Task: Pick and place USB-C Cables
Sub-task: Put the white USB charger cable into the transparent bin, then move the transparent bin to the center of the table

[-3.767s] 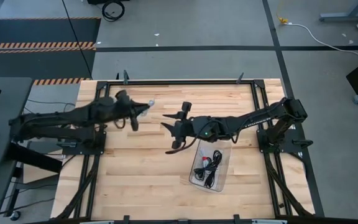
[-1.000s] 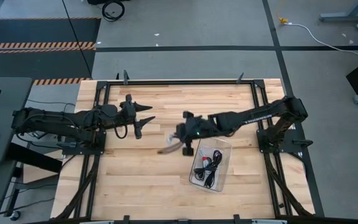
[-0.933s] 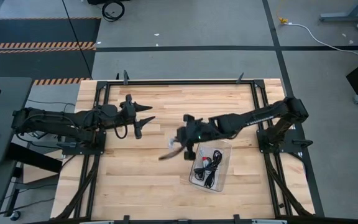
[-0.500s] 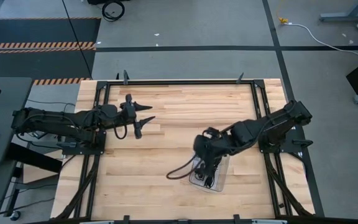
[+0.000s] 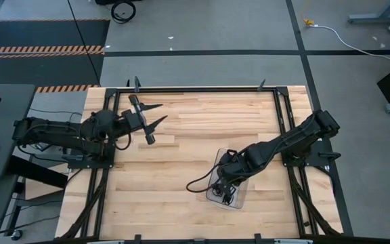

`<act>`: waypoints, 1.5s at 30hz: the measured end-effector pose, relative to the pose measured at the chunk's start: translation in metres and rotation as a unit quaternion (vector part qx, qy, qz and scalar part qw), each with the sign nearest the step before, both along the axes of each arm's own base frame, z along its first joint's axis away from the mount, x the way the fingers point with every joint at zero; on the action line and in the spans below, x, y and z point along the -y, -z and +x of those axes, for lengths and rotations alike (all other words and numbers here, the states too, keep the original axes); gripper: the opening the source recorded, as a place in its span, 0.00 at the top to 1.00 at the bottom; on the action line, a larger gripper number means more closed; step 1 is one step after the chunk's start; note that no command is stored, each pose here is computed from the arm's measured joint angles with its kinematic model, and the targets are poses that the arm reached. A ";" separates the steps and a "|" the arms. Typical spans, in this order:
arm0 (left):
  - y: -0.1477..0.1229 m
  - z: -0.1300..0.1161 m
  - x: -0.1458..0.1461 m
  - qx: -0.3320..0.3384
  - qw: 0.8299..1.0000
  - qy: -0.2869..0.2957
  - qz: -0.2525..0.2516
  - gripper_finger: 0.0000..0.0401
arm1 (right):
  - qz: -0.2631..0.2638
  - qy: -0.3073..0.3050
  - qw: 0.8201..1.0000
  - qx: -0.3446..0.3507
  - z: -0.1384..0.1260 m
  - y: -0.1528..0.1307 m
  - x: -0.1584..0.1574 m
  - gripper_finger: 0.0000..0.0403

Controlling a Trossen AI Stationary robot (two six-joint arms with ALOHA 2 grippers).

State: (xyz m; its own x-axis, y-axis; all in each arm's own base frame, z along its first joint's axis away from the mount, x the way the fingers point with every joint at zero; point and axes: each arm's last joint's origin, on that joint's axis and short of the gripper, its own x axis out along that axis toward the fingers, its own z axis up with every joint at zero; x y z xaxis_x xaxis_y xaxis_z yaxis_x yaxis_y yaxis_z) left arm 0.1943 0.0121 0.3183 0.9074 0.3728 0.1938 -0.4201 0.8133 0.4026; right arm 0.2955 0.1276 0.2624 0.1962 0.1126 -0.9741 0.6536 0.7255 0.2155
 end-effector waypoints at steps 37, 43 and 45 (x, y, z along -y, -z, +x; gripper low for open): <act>0.002 0.002 0.008 0.013 0.995 0.081 -0.061 0.49 | -0.100 -0.109 0.983 0.113 0.019 0.002 0.008 0.62; 0.007 0.003 0.023 0.001 0.969 0.201 -0.143 0.49 | -0.135 -0.166 0.957 0.194 0.030 -0.014 0.022 0.62; 0.011 0.003 0.027 -0.017 0.961 0.222 -0.165 0.49 | -0.145 -0.176 0.950 0.211 0.030 -0.022 0.029 0.62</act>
